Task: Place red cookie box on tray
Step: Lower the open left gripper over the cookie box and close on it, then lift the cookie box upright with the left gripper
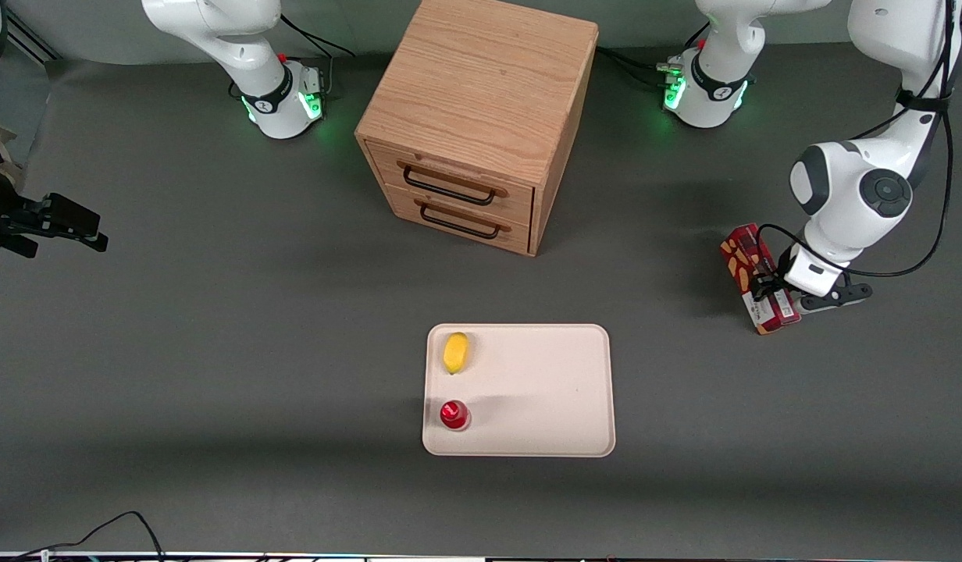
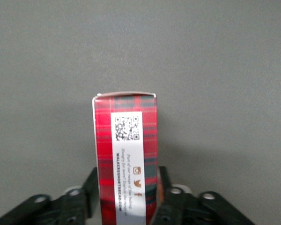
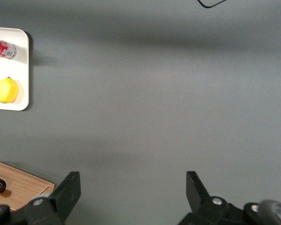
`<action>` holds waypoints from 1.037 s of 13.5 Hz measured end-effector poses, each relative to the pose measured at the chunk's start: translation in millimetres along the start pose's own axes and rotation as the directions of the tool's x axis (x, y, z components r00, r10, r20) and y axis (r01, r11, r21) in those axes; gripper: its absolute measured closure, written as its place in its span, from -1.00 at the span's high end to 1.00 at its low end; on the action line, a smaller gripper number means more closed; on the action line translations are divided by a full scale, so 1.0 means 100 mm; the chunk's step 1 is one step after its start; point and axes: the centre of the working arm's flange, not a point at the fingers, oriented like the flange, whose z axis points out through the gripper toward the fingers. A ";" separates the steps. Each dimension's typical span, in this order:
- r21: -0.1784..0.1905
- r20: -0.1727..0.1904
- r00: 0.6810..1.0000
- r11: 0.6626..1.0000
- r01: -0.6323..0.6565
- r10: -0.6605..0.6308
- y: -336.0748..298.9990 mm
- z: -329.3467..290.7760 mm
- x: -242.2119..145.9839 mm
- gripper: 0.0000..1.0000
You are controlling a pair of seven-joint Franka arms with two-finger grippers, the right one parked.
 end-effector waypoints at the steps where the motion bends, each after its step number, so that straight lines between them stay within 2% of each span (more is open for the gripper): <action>1: 0.000 -0.001 1.000 1.000 -0.005 0.005 0.01 0.00 0.00 -0.30; 2: 0.000 0.001 1.000 1.000 -0.018 0.018 0.02 -0.01 0.00 -0.42; 3: -0.001 0.005 0.999 0.999 -0.032 0.032 0.05 -0.04 0.01 -0.44; 5: -0.002 0.044 0.998 0.999 -0.052 0.052 0.13 -0.29 0.14 -0.44; 7: -0.003 0.098 0.992 0.996 -0.086 0.086 0.27 -1.00 0.44 -0.47; 9: -0.006 0.118 0.987 0.994 -0.106 0.106 0.40 -2.01 0.73 -0.50; 11: -0.005 0.147 0.982 0.993 -0.116 0.115 0.44 -2.94 0.84 -0.50; 14: -0.005 0.173 0.977 0.992 -0.128 0.127 0.48 -3.73 0.80 -0.50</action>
